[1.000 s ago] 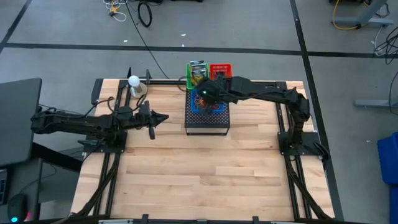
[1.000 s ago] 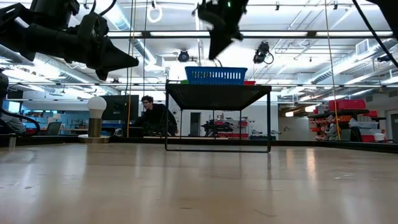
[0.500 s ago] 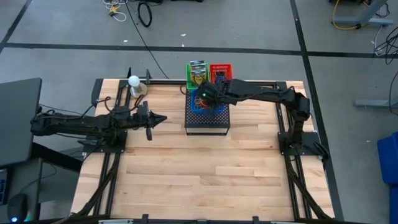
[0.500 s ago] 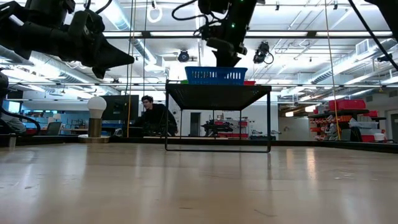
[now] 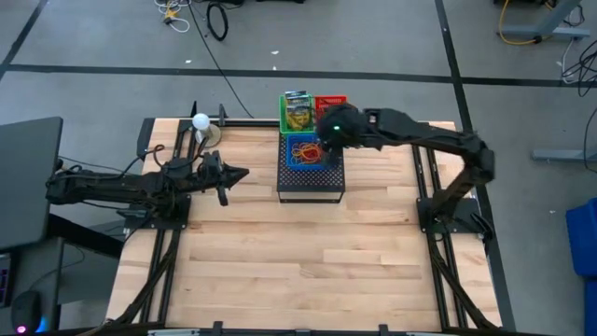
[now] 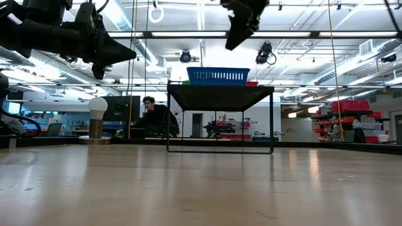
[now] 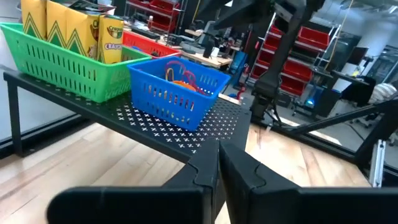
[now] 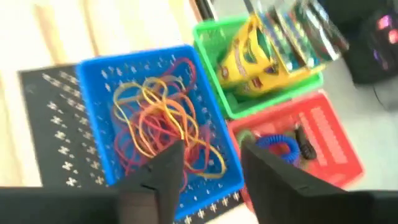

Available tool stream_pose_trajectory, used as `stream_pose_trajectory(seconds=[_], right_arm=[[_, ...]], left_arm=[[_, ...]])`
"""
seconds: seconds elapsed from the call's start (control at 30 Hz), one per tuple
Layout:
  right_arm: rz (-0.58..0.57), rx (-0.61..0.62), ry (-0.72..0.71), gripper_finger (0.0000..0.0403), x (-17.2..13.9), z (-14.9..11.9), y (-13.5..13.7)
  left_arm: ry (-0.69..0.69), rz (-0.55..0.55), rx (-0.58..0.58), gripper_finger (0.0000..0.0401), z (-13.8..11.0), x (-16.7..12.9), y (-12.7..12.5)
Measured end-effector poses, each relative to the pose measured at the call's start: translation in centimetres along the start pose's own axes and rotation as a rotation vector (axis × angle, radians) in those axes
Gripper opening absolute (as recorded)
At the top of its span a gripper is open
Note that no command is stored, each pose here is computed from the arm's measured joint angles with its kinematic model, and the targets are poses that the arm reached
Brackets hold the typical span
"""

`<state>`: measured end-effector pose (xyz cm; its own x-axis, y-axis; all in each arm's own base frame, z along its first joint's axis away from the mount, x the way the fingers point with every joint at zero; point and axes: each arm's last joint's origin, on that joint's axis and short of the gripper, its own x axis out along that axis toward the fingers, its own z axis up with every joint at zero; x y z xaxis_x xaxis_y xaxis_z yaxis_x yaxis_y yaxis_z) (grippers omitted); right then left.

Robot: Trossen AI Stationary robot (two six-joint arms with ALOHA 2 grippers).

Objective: Pick & Place Office Desk Supplies
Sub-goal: Return to Home Position

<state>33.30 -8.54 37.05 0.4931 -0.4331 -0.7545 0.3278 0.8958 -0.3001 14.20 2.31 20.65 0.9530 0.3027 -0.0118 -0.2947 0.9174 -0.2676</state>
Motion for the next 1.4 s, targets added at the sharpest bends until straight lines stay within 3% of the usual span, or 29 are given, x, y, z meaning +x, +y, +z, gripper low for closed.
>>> stream_pose_trajectory(seconds=[0.27,0.53,0.77,0.87,0.97,1.17,1.4], right_arm=[[0.135,0.03,-0.275,0.0013,-2.9,-6.0,0.5],[0.111,0.181,-0.539,0.0036,-6.4,-12.3,-0.1],[-0.04,0.329,-0.606,0.0036,-8.4,-16.2,-1.1],[-0.028,0.419,-0.644,0.0036,-9.0,-17.2,-1.3],[0.02,0.323,-0.658,0.0033,-8.9,-18.0,-1.0],[0.22,0.23,-0.786,0.0006,-6.1,-19.5,0.8],[0.316,0.269,-0.831,0.0004,-3.0,-23.3,2.4]], left_arm=[[0.0,0.0,0.0,0.0024,0.0,0.0,0.0],[0.018,0.005,0.015,0.0024,-0.2,0.2,0.0],[0.015,0.015,0.167,0.0024,-0.2,0.2,0.1],[-0.007,0.04,0.117,0.0024,0.0,0.2,0.1],[-0.005,0.004,0.086,0.0024,0.0,0.1,0.0],[-0.058,-0.27,0.137,0.0024,0.9,-0.3,-1.0],[-0.079,-0.28,0.153,0.0024,1.3,-1.1,-0.9]])
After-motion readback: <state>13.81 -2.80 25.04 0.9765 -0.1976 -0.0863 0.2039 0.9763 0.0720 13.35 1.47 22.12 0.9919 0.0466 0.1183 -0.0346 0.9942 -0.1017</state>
